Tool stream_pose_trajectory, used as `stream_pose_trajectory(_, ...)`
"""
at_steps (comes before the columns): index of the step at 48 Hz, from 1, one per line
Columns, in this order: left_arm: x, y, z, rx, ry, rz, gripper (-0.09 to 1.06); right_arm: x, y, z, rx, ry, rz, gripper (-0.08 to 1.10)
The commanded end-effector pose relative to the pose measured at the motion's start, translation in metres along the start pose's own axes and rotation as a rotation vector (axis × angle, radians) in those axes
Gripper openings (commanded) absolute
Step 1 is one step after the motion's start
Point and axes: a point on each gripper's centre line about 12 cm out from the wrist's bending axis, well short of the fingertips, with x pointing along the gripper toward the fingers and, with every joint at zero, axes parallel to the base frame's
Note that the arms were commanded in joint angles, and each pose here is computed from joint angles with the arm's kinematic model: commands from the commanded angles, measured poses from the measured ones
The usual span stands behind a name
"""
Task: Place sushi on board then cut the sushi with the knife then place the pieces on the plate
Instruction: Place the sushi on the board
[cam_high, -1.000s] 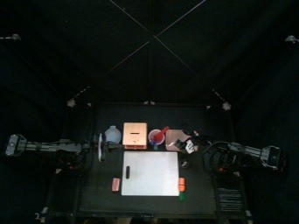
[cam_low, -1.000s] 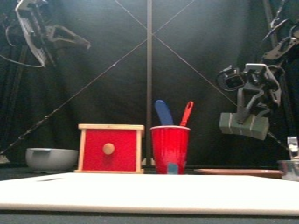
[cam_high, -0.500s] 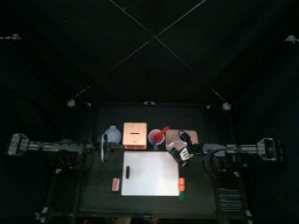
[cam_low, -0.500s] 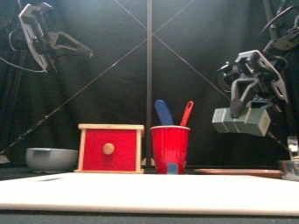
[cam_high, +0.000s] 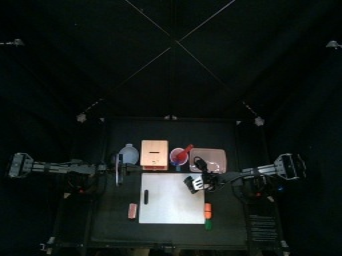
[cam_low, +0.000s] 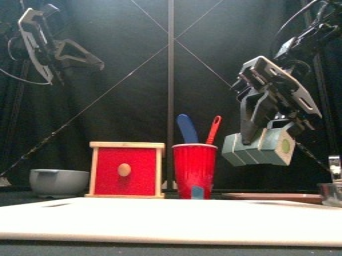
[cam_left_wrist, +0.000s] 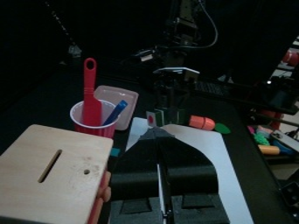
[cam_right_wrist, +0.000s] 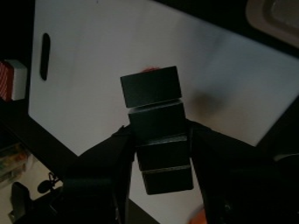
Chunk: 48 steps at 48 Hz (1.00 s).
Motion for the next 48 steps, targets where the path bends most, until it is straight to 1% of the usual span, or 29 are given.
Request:
stream_pose_trajectory(1,0.002,0.000,0.005,0.008,-0.016,0.000,-0.02,0.003,0.021,-0.002,0.039,0.001,0.028,0.56)
stream_pose_trajectory(6,0.001,0.000,0.004,0.012,-0.013,0.000,-0.02,0.014,0.034,-0.006,0.089,0.004,0.010,0.56)
stream_pose_trajectory(13,0.000,0.001,-0.001,0.037,0.003,-0.002,-0.02,0.030,0.048,-0.008,0.132,-0.017,-0.049,0.56)
stream_pose_trajectory(17,-0.001,0.003,-0.006,0.048,0.017,0.002,-0.02,0.036,0.057,-0.008,0.154,-0.036,-0.072,0.56)
stream_pose_trajectory(24,-0.002,0.004,-0.009,0.055,0.025,0.001,-0.02,0.045,0.075,-0.011,0.225,-0.070,-0.107,0.56)
stream_pose_trajectory(37,-0.002,0.003,-0.009,0.071,0.025,-0.004,-0.02,0.056,0.087,-0.018,0.351,-0.151,-0.231,0.56)
stream_pose_trajectory(48,-0.002,0.003,-0.008,0.086,0.020,-0.008,-0.02,0.067,0.092,-0.020,0.420,-0.180,-0.284,0.56)
